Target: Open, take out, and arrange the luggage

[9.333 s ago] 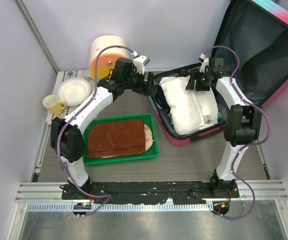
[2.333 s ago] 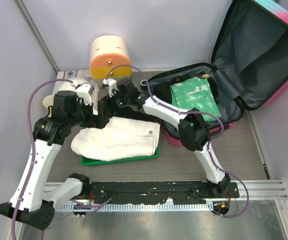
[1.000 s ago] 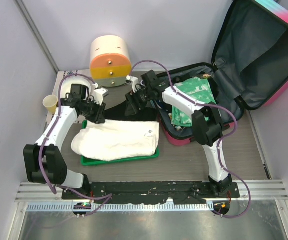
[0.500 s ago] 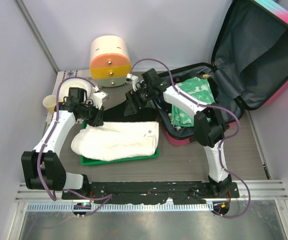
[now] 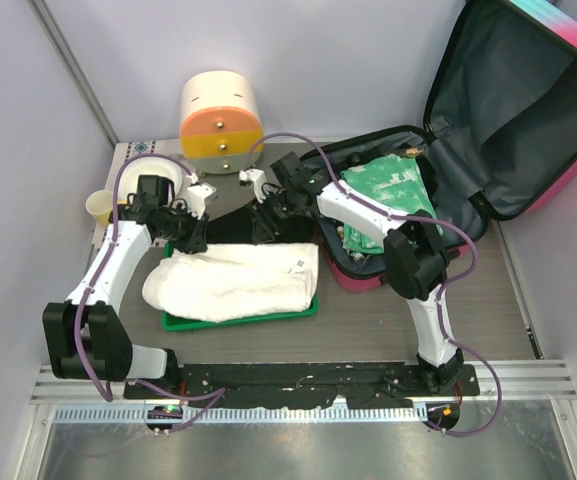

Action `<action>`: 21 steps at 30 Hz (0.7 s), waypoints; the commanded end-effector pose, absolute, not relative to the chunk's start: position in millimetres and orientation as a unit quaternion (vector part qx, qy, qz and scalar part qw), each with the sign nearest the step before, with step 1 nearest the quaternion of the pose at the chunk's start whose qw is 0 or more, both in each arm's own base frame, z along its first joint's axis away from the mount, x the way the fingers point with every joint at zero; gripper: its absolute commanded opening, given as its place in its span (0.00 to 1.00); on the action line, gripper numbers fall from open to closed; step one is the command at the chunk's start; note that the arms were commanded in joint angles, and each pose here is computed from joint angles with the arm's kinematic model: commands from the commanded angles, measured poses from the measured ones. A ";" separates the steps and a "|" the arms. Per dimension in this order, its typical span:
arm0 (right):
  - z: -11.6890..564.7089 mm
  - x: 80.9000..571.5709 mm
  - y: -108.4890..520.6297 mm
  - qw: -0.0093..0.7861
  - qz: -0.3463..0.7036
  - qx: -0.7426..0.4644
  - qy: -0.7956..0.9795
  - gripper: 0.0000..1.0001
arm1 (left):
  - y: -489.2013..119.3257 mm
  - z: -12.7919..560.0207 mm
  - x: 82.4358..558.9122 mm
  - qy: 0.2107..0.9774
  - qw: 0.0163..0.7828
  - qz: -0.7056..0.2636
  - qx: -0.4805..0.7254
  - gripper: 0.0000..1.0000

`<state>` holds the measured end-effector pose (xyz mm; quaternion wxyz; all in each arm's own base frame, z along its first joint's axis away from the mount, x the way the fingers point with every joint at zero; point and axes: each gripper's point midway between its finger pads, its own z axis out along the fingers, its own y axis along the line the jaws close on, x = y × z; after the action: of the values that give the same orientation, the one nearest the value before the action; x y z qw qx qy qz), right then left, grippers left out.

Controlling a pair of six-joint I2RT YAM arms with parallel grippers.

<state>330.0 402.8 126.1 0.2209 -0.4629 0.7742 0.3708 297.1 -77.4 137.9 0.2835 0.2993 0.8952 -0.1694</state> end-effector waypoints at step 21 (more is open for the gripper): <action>306.5 361.7 390.4 0.444 0.319 -0.535 0.644 0.01 | -85.0 296.2 320.3 0.750 0.522 -0.219 0.341 0.97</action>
<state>377.1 394.0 253.8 0.3881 -0.4897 0.7097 0.3256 307.4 -67.3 209.4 0.4026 0.2751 0.8438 -0.2241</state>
